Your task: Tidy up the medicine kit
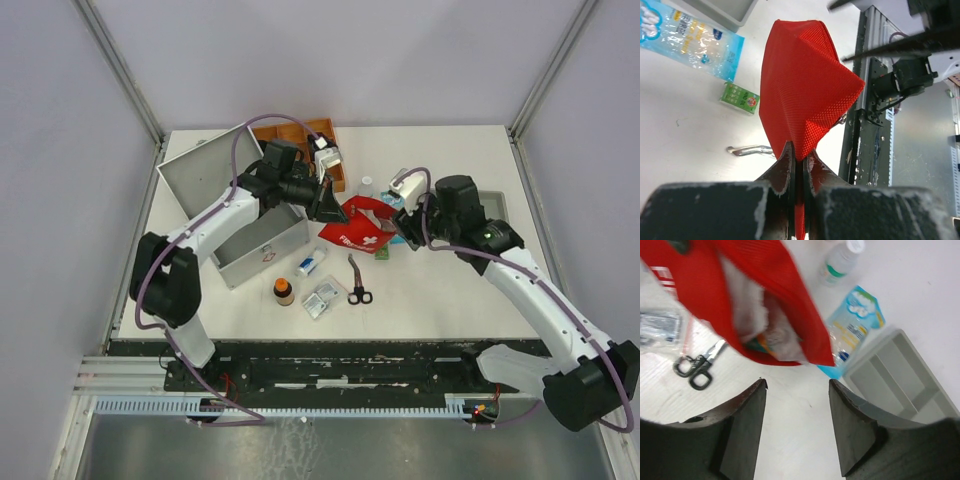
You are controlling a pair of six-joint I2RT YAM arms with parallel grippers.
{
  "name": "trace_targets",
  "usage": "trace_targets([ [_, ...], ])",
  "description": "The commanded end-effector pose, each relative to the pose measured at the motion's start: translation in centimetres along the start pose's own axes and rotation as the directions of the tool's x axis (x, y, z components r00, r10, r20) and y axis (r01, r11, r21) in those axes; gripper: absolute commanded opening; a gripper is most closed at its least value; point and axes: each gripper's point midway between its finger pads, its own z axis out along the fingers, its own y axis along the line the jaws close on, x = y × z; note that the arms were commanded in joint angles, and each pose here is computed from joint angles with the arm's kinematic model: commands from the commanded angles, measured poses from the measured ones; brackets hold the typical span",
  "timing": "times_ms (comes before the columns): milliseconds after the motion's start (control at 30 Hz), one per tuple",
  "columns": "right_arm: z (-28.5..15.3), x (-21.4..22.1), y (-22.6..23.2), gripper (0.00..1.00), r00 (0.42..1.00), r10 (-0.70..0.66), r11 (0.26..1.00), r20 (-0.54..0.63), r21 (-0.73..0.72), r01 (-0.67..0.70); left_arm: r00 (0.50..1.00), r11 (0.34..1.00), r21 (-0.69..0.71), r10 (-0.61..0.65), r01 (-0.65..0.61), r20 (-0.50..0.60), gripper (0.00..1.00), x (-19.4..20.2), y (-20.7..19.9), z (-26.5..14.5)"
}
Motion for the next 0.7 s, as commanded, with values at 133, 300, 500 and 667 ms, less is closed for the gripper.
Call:
trace_targets([
  [133,-1.5,0.8,-3.9,0.71,0.999,0.033,0.997,0.008,0.076,-0.034,0.986,0.976,0.148,0.153,-0.162,0.071,0.03,-2.1,-4.6,-1.9],
  [300,-1.0,0.6,-2.6,0.76,0.999,0.035,0.999,0.026,-0.022,-0.035,0.982,0.966,0.182,0.171,-0.183,0.079,0.03,-2.0,-5.5,-2.2],
  [500,0.3,0.0,-2.4,0.78,0.996,0.078,0.995,0.042,-0.059,-0.075,0.985,0.957,0.232,0.158,-0.171,0.077,0.03,-1.7,-6.1,-2.1],
  [667,1.4,-0.9,-3.6,0.78,0.987,0.142,0.990,0.081,-0.014,-0.141,0.987,0.956,0.247,0.146,-0.159,0.070,0.03,-1.4,-6.1,-1.9],
])
